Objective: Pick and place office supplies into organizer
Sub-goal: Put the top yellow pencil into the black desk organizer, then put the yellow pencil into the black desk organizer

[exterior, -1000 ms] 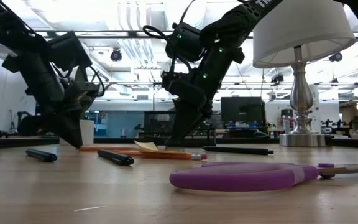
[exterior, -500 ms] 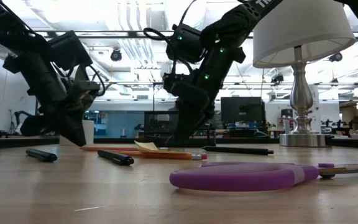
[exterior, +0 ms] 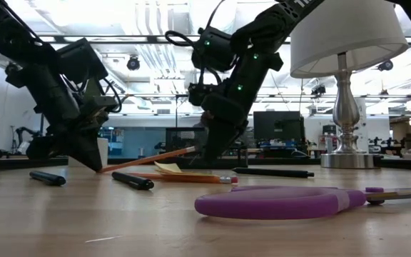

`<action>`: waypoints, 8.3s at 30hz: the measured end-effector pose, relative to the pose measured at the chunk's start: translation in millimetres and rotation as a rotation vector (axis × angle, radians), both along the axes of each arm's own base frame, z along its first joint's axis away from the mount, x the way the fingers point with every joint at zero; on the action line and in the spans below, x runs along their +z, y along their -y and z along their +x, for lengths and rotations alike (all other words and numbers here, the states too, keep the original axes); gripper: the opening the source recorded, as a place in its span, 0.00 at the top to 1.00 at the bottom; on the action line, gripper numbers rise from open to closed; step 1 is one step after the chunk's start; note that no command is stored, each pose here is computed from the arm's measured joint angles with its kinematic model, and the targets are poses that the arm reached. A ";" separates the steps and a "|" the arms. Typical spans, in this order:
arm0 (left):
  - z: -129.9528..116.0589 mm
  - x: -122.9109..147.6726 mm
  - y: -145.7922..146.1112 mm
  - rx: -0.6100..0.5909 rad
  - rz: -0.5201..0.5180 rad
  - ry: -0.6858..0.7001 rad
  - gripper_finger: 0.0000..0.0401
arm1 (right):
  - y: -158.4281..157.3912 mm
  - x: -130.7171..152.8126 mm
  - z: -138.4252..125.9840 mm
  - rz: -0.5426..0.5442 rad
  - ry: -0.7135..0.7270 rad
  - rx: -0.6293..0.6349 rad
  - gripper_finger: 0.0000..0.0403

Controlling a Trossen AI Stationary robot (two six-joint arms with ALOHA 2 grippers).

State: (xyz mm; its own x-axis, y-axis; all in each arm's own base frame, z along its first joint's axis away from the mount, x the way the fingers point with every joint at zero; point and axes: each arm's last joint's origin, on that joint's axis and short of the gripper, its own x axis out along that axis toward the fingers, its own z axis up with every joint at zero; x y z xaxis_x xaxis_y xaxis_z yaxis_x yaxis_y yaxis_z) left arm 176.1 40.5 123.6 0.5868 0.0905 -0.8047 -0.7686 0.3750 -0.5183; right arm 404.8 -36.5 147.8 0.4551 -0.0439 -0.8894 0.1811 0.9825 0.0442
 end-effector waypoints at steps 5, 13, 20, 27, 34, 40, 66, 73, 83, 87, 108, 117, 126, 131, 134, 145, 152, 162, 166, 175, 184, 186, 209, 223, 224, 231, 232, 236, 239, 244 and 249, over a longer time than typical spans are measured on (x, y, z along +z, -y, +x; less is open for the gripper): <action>-0.1 0.1 0.0 0.012 -0.009 0.002 1.00 | -1.2 6.9 0.3 -0.025 0.025 0.052 0.60; -0.2 0.0 0.0 0.015 -0.011 0.004 1.00 | -5.9 5.9 4.8 -0.035 0.061 0.090 0.60; -0.1 0.1 0.0 0.015 -0.011 0.004 1.00 | -5.8 9.5 9.6 -0.028 0.110 0.069 0.60; -0.1 0.1 0.0 0.016 -0.010 0.004 1.00 | -5.8 10.0 10.3 -0.029 0.117 0.068 0.60; -0.1 0.1 0.0 0.016 -0.009 0.004 1.00 | -5.7 10.3 10.8 -0.028 0.124 0.066 0.63; 0.0 0.1 -0.1 0.016 -0.008 0.007 1.00 | -5.7 9.3 10.6 -0.027 0.124 0.064 0.70; 1.2 0.9 -0.4 0.019 -0.004 0.023 1.00 | -6.8 1.9 6.4 -0.007 0.103 0.074 0.89; 1.2 1.0 -0.4 0.019 -0.004 0.023 1.00 | -6.6 3.9 9.3 -0.011 0.139 0.074 0.89; -0.1 -0.9 -0.1 0.020 -0.005 0.022 1.00 | -6.6 2.8 8.5 -0.011 0.135 0.074 0.87; -0.9 -1.7 0.1 0.032 -0.015 0.022 1.00 | -6.6 2.8 8.5 -0.011 0.135 0.074 0.83; 4.4 10.4 0.1 0.007 -0.013 0.149 1.00 | -5.3 2.9 8.6 -0.042 0.133 0.055 0.96; -4.7 46.7 2.5 -0.045 0.075 0.362 1.00 | -2.9 34.0 10.8 -0.381 0.115 -0.053 0.96; -21.2 59.5 6.0 -0.052 0.125 0.462 1.00 | -6.4 94.3 10.8 -0.752 -0.101 0.088 0.95; -26.8 56.6 7.3 -0.052 0.129 0.476 1.00 | -2.8 131.0 3.5 -0.746 -0.208 0.119 0.92; -27.1 57.4 7.4 -0.063 0.144 0.482 1.00 | 0.5 153.8 0.6 -0.761 -0.232 0.155 0.92; -27.0 57.3 7.4 -0.093 0.178 0.476 1.00 | 36.1 177.5 -14.3 -0.843 -0.433 0.339 0.95; -26.1 56.0 7.2 -0.103 0.187 0.465 1.00 | 53.0 165.3 -18.8 -0.942 -0.583 0.346 0.94; -25.0 54.2 7.0 -0.104 0.184 0.452 1.00 | 57.1 137.0 -6.7 -0.955 -0.716 0.474 0.94; -24.1 53.3 6.8 -0.104 0.182 0.447 1.00 | 63.7 127.7 -2.5 -0.972 -0.767 0.507 0.94; -21.9 49.2 6.2 -0.105 0.174 0.419 1.00 | 65.9 122.9 10.5 -0.986 -0.683 0.530 0.94; -23.1 51.5 6.5 -0.107 0.179 0.435 1.00 | 64.8 121.8 14.3 -0.993 -0.665 0.620 0.86; -23.6 52.8 6.8 -0.121 0.189 0.443 1.00 | 65.3 120.5 14.4 -0.994 -0.665 0.621 0.83; -24.3 54.1 7.7 -0.141 0.184 0.456 1.00 | -17.5 134.8 16.8 -0.332 -0.157 -0.099 0.66; -24.2 53.8 8.6 -0.168 0.166 0.459 1.00 | -59.8 75.4 -2.9 0.141 -0.378 -0.184 0.66; -23.9 53.8 9.1 -0.190 0.157 0.463 1.00 | -63.9 71.9 -4.5 0.140 -0.390 -0.183 0.66; -18.2 47.8 19.3 -0.510 0.282 0.443 1.00 | -91.9 57.1 -10.5 0.146 -0.407 -0.199 0.66; -16.9 46.0 20.0 -0.523 0.279 0.434 1.00 | -96.0 56.8 -10.6 0.151 -0.402 -0.210 0.66; -9.7 34.7 20.3 -0.478 0.132 0.382 1.00 | -111.7 56.9 -11.9 0.172 -0.390 -0.261 0.66; -1.6 26.1 20.7 -0.471 0.033 0.371 1.00 | -121.7 57.1 -11.3 0.189 -0.362 -0.304 0.66; 11.2 19.8 19.3 -0.339 -0.086 0.386 1.00 | -134.6 57.5 -10.8 0.231 -0.329 -0.394 0.66; 18.9 16.6 19.0 -0.261 -0.154 0.401 1.00 | -150.5 57.6 -14.9 0.229 -0.313 -0.469 0.66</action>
State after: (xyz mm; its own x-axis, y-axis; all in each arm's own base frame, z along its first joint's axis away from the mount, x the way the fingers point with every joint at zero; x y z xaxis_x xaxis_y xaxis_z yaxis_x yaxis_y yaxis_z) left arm 195.0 21.5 140.3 0.8396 -0.2025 -0.5041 -0.3888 0.4241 -0.8179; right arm 389.8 113.9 205.3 0.1493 0.0319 -0.9883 0.6308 0.7666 0.1201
